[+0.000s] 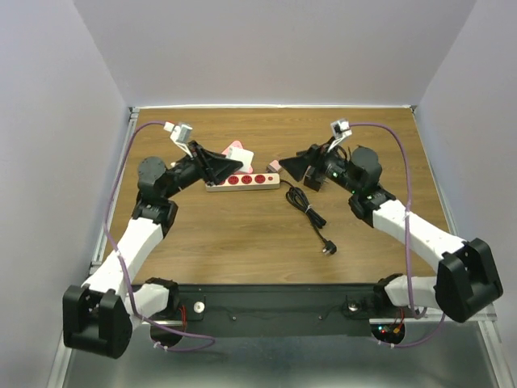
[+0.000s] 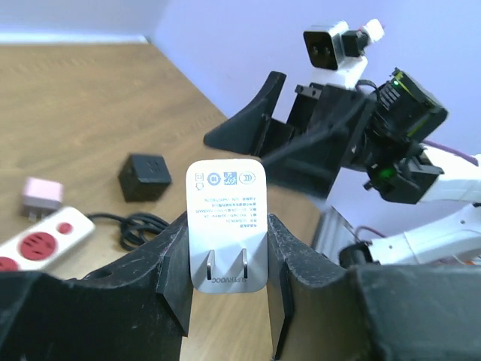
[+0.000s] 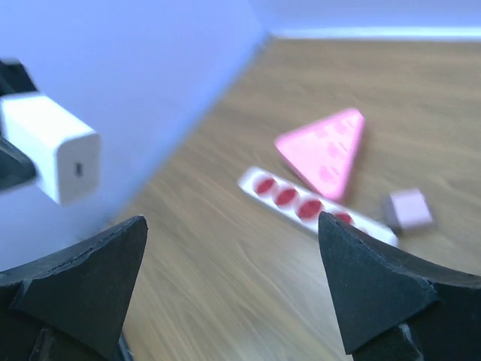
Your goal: Insert the plug
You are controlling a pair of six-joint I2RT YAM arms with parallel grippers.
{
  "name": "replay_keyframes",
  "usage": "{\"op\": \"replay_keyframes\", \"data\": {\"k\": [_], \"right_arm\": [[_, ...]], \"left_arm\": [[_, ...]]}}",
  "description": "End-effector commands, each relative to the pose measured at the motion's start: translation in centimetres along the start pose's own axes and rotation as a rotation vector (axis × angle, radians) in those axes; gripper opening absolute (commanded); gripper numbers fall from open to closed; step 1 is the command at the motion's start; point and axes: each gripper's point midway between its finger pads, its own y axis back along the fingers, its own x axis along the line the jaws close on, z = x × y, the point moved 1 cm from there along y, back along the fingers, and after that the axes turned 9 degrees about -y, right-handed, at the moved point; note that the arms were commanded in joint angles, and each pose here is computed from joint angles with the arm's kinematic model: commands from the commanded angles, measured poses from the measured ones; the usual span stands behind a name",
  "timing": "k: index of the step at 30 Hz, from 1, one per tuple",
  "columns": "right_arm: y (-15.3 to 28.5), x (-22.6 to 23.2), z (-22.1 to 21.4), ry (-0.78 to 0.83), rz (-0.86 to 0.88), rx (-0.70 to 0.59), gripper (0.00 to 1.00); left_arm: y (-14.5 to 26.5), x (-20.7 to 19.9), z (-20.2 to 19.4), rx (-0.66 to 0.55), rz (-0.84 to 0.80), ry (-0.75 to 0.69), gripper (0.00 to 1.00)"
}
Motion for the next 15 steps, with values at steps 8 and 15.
{"op": "replay_keyframes", "data": {"k": [8, 15], "right_arm": [[1.6, 11.6, 6.7, -0.172, 0.689, -0.149, 0.99], [2.9, 13.1, 7.1, -0.137, 0.815, -0.189, 0.96]], "left_arm": [[1.8, -5.7, 4.7, -0.186, -0.172, -0.184, 0.00], [0.4, -7.2, 4.3, -0.222, -0.254, -0.128, 0.00]]}}
